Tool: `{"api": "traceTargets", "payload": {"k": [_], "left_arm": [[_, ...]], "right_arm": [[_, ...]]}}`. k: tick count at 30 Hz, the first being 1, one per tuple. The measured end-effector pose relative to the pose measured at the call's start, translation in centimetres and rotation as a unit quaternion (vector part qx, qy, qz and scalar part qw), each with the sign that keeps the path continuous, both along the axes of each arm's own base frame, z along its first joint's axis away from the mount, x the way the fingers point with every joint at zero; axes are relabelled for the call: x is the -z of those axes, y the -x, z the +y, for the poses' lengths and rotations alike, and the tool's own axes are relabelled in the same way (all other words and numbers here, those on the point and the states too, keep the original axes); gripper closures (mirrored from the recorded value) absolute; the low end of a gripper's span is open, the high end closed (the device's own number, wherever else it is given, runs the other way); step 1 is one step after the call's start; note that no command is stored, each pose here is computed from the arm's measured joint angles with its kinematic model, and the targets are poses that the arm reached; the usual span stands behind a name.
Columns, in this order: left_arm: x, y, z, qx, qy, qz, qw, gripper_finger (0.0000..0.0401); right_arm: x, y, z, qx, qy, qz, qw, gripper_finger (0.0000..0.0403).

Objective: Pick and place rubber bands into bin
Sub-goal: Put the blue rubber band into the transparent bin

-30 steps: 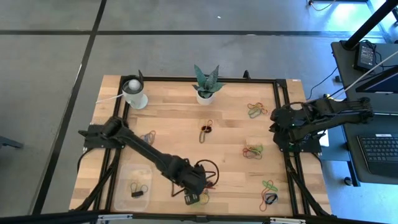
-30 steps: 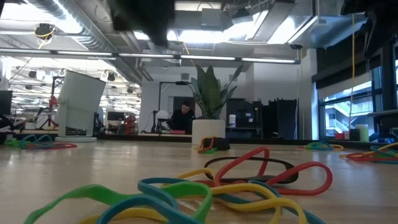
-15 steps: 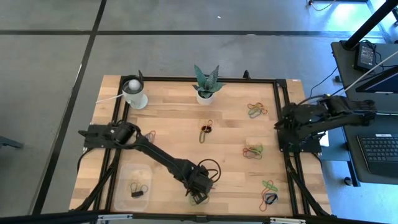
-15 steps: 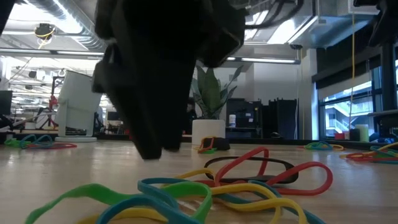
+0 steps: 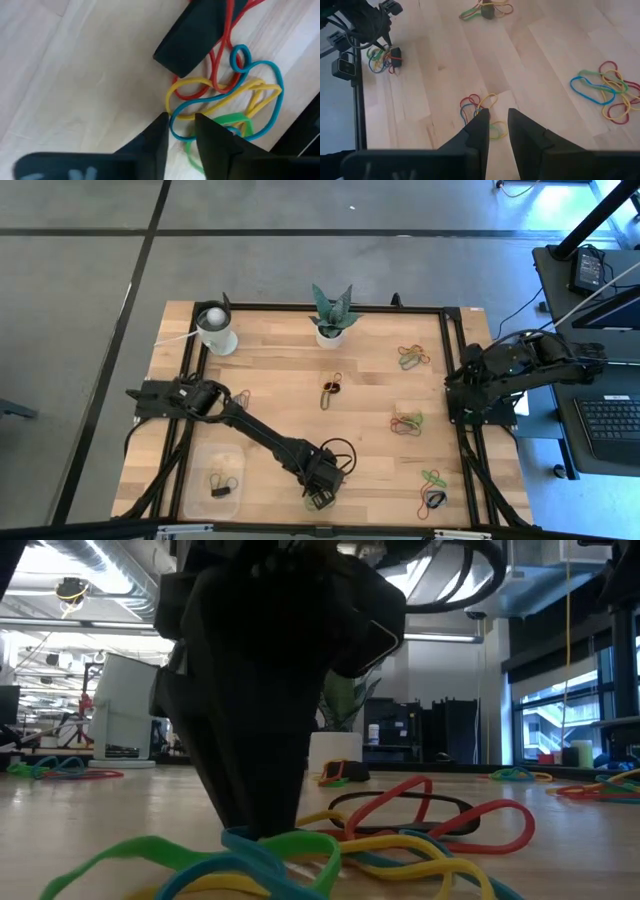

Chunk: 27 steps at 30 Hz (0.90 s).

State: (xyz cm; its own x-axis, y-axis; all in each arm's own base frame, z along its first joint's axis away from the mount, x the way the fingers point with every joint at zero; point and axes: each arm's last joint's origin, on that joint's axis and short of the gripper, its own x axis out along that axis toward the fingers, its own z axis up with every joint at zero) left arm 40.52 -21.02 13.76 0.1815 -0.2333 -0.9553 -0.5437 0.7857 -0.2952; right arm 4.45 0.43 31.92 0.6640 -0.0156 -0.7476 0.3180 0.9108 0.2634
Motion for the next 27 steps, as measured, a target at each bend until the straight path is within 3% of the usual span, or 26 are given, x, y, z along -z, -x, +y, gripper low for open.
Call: {"api": "traceTargets", "payload": {"k": [4,6,12,18,27], "left_arm": [[-0.1,0.3,0.0,0.006,-0.006,0.010,1.000,0.0381],[-0.1,0.3,0.0,0.002,-0.005,0.011,1.000,0.0393],[-1.3,-0.2,-0.4,0.012,-0.002,0.008,1.000,0.0398],[-5.5,-0.3,-1.1,0.027,-0.023,0.003,0.999,0.0399],[-11.0,-0.9,-1.6,0.021,-0.077,-0.087,0.993,0.0398]], "right_arm": [[-0.1,-0.1,0.0,-0.008,0.007,-0.009,1.000,0.0328],[-0.1,-0.1,0.0,-0.008,0.007,-0.009,1.000,0.0328],[-0.2,-0.2,0.0,-0.016,0.015,-0.012,1.000,0.0328],[-0.2,-0.2,-0.1,-0.009,0.027,-0.013,1.000,0.0328],[-0.2,-0.2,-0.1,-0.009,0.030,-0.013,0.999,0.0328]]}}
